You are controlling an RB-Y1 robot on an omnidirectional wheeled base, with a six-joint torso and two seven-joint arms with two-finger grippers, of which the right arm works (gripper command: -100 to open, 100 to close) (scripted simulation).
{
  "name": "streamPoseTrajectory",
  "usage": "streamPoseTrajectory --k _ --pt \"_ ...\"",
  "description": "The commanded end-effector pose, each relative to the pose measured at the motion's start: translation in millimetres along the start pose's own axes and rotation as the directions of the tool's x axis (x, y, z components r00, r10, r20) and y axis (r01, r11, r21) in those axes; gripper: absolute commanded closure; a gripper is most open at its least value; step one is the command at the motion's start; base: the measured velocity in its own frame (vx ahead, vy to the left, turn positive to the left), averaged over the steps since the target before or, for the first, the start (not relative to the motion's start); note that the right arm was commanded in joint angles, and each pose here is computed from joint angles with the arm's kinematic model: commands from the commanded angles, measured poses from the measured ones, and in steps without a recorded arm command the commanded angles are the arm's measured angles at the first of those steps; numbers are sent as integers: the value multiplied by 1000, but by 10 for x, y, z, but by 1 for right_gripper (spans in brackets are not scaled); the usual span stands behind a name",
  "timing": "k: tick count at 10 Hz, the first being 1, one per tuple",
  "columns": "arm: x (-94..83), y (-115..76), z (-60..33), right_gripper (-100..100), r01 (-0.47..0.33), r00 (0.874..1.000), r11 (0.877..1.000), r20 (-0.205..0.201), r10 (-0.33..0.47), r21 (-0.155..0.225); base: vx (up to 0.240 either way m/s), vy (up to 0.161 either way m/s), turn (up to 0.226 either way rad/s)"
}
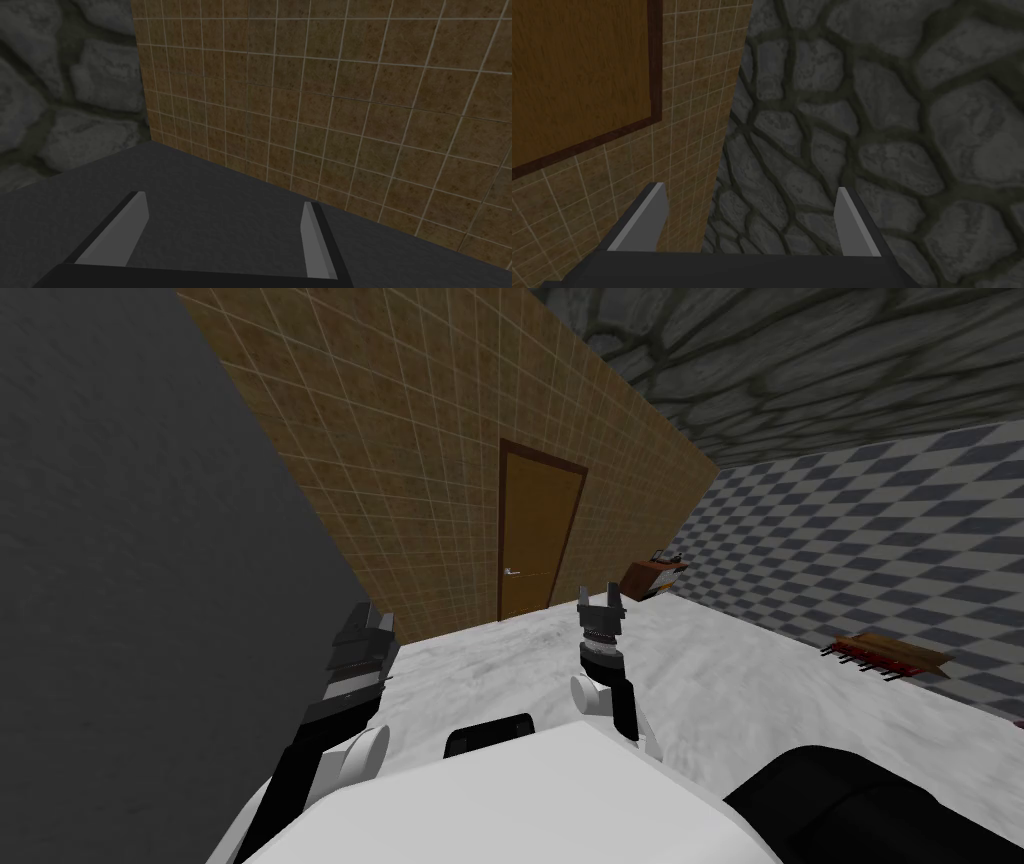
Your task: Pull the door open
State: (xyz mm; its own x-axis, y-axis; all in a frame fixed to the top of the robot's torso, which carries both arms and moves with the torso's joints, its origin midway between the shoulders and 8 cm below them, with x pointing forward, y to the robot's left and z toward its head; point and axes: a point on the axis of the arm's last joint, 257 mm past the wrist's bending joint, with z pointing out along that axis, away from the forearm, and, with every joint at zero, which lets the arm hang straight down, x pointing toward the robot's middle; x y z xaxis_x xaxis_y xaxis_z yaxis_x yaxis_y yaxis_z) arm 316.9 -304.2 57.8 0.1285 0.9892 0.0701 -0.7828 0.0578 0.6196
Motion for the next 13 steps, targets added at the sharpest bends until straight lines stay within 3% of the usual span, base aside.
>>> streamPoseTrajectory --k 1,13 --pt "6 -97 -24 -100 1 1000 1000 -8 -1 15 53 2 14" --pt "18 -968 -297 -100 15 998 988 -68 -5 155 113 -7 19"
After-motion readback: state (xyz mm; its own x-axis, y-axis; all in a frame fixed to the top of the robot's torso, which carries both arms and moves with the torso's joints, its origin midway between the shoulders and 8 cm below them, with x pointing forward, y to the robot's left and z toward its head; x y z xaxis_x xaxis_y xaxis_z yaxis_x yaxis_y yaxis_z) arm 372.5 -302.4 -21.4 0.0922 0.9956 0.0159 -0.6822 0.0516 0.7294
